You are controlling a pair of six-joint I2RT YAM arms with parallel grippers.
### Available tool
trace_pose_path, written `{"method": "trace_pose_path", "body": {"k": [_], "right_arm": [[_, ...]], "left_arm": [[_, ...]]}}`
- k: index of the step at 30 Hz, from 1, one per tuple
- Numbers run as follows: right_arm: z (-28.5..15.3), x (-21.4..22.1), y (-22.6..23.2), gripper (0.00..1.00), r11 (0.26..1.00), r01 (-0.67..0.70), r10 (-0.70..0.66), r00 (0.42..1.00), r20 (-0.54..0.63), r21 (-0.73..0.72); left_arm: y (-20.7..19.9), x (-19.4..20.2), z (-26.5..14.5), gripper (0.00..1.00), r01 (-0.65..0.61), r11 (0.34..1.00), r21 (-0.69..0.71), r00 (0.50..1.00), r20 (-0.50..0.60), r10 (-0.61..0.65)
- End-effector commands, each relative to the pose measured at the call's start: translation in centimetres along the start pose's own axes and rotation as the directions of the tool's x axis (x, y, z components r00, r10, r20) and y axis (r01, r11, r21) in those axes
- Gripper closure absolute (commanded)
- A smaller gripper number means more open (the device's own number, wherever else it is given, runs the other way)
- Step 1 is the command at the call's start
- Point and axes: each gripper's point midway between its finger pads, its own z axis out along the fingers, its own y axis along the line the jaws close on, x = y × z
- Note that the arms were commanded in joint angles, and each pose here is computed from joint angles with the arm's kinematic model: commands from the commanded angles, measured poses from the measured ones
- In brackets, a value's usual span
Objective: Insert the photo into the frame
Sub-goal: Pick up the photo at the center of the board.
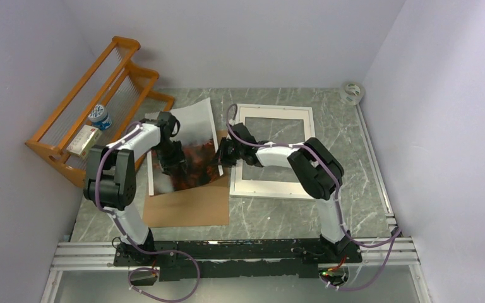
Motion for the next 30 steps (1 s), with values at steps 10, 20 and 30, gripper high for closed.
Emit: {"method": "trace_pose_path", "body": {"k": [10, 20, 30], "right_arm": [[-8.5, -4.2, 3.6, 1.0, 0.915, 0.33, -0.356, 0.931, 0.08, 0.233], [-11.0, -3.8, 4.0, 1.0, 0.782, 0.442, -0.52, 0.851, 0.07, 0.438], [-11.9, -3.7, 4.7, 1.0, 0.685, 0.508, -0.616, 0.786, 0.043, 0.522]], "left_arm": [[-9.6, -8.8, -17.0, 0.24, -0.128, 0.915, 0.382, 0.909, 0.415, -0.045], [-15.8, -11.1, -19.4, 0.06, -0.213, 0.774, 0.596, 0.923, 0.383, -0.041], [-17.9, -10.3, -15.8, 0.06, -0.191, 0.801, 0.568, 0.95, 0.311, 0.006]]}}
